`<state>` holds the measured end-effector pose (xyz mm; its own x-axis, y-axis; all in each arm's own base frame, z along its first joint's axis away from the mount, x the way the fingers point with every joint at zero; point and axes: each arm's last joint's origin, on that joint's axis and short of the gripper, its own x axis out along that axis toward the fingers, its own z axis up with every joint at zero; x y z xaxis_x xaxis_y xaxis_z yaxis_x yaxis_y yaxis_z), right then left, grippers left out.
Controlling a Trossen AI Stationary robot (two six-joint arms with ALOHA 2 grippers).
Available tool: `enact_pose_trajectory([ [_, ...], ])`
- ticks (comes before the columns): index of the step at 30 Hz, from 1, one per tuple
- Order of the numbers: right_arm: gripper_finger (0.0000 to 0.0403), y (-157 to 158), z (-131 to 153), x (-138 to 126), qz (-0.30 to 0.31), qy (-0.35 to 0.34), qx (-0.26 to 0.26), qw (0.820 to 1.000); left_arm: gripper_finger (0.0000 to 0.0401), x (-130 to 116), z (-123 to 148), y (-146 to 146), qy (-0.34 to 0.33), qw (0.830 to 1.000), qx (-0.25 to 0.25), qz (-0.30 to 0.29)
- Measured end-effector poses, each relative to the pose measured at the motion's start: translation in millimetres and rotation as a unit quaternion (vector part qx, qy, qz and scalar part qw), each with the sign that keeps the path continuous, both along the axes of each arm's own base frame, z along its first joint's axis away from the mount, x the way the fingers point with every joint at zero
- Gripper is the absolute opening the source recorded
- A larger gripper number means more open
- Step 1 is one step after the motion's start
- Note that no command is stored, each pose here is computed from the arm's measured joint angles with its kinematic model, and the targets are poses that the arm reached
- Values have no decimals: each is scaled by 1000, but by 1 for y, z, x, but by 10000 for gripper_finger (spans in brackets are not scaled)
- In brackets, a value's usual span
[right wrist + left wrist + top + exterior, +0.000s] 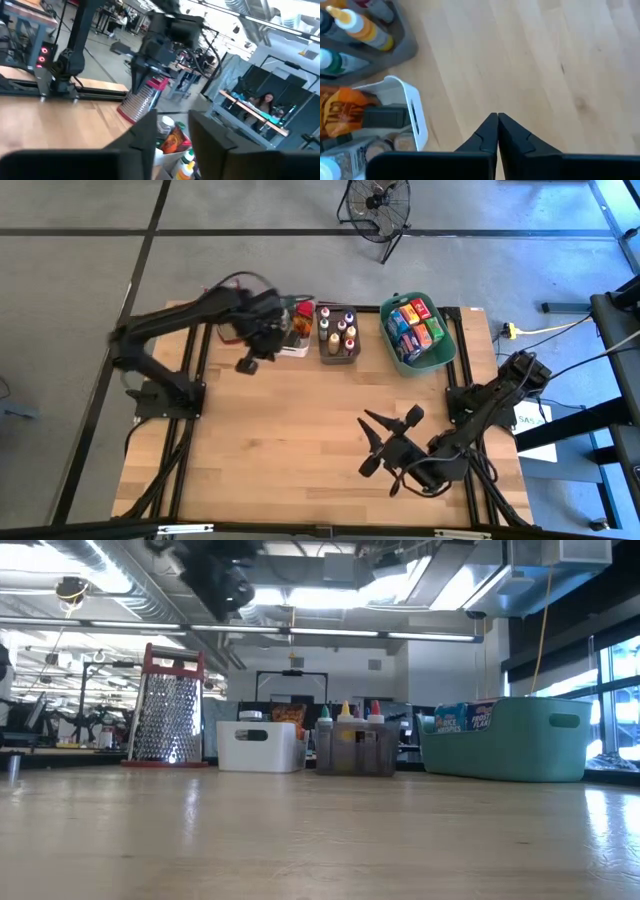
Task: Pick & Place Kitchen Items
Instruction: Return to Home Position
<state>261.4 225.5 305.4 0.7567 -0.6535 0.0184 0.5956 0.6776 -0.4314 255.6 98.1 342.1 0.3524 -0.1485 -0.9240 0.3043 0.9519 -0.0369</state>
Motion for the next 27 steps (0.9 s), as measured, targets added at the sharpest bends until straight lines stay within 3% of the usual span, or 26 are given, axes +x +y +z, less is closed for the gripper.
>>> enact_pose_trajectory([
  [7, 15, 2, 1, 3, 71, -15, -15, 997, 3, -68, -23, -28, -102, 994, 33, 27],
  [13, 3, -14, 12, 9, 88, -33, -1, 996, 4, -114, -26, -47, -217, 972, 37, 80],
  [16, 2, -24, 17, 9, 170, -19, -3, 985, 3, -133, -28, -58, -285, 955, 5, 79],
  [19, 2, -46, 23, 7, 281, 11, 59, 958, 2, -151, -32, -68, -346, 935, -24, 72],
  [22, 1, -74, 25, 7, 286, 31, 145, 947, 4, -168, -35, -75, -406, 908, -39, 93],
  [27, 1, -96, 15, 6, 285, 109, 172, 937, 2, -192, -46, -85, -494, 857, -77, 128],
])
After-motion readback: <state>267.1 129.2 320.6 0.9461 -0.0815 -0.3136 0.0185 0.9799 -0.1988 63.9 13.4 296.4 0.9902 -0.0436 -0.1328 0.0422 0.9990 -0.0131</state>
